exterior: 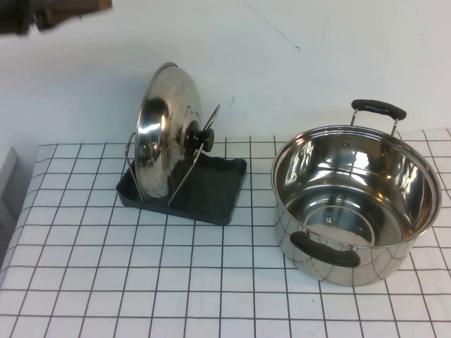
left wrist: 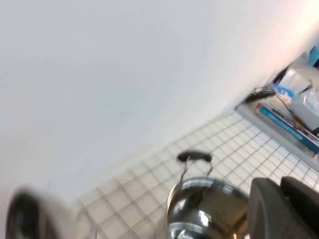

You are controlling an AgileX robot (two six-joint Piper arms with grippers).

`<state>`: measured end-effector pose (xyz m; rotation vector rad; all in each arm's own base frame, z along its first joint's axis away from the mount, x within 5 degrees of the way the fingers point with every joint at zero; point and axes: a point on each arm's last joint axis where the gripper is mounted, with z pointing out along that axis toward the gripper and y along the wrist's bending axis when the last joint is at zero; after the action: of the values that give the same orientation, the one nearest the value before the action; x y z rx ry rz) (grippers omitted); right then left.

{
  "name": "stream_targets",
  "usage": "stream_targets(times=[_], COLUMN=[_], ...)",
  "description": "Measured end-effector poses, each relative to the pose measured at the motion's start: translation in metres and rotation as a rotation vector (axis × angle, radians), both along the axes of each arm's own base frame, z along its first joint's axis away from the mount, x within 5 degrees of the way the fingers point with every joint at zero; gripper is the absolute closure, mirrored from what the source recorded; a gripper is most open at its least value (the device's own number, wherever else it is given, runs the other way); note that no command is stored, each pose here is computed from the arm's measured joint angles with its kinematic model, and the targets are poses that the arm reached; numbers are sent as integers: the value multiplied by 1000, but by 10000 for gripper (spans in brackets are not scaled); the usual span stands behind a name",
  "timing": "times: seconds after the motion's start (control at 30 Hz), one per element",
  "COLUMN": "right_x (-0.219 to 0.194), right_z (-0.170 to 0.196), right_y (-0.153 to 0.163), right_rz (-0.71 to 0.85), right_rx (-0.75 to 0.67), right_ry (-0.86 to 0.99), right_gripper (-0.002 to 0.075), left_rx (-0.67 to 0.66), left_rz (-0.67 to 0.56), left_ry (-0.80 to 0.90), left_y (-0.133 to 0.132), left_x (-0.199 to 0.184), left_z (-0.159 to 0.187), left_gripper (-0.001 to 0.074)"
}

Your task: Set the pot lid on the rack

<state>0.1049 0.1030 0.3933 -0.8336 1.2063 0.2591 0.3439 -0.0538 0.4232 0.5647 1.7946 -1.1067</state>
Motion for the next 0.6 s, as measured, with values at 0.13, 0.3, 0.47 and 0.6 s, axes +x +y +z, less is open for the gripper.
stream_targets(times=[0.13, 0.3, 0.47, 0.6], right_x=[11, 24, 21, 7], right_z=[2, -2, -15, -19], right_y=[-15, -45, -80, -95], right_rz=[-224, -596, -888, -922], right_rx=[-56, -284, -598, -685], right_ry=[-75, -119, 134, 318], right_gripper=[728, 728, 728, 728], left_rx=[17, 52, 82, 163], left_rz=[85, 335, 621, 803], left_ry=[-206, -517, -728, -848], left_y=[0, 10, 28, 42], left_x=[-40, -82, -107, -113], left_z=[54, 107, 139, 149], left_gripper=[729, 734, 735, 735])
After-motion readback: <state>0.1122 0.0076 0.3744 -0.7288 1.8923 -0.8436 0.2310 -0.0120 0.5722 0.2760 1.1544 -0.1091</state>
